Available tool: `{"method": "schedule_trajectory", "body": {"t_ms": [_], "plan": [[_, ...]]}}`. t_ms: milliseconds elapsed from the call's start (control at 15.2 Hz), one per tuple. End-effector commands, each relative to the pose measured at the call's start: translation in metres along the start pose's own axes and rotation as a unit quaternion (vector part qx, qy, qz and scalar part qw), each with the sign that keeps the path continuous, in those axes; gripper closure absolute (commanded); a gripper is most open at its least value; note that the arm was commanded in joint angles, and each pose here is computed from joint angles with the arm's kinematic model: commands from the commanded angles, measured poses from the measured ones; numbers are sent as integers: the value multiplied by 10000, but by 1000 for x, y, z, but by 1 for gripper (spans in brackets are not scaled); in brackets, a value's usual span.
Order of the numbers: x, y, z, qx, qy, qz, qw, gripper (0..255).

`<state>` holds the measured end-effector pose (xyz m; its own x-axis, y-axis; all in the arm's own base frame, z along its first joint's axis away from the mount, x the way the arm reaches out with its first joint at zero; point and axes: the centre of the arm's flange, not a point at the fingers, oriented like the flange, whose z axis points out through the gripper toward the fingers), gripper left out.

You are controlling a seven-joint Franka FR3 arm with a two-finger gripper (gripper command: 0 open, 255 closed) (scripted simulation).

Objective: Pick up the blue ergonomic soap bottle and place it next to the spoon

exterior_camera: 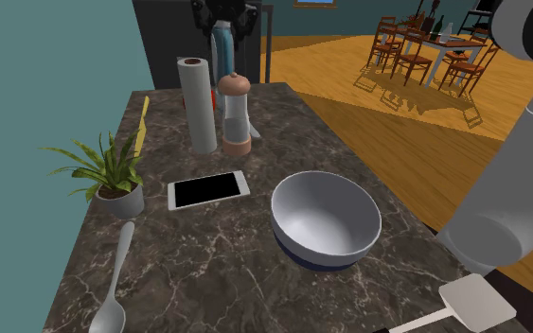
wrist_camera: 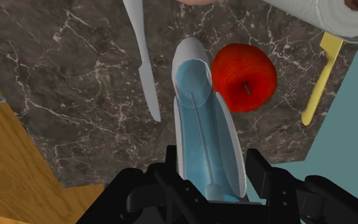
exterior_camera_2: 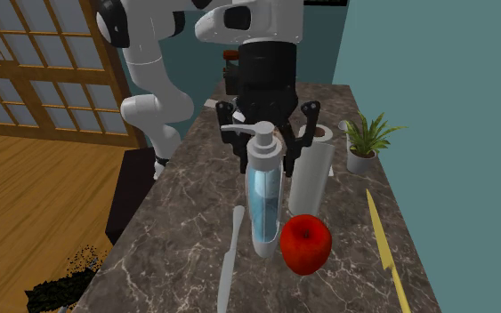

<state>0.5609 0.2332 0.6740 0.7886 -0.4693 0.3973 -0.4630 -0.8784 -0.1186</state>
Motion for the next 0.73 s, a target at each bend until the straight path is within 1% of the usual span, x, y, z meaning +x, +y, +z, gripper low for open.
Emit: {"method": "schedule_trajectory", "body": {"t_ms": [0, 198, 660], "plan": [[5, -1, -11, 0, 0, 0, 10000, 255], [9, -2, -21, 0, 0, 0, 10000, 255], [-76, -4, -58, 0, 0, 0, 10000, 255]]}}
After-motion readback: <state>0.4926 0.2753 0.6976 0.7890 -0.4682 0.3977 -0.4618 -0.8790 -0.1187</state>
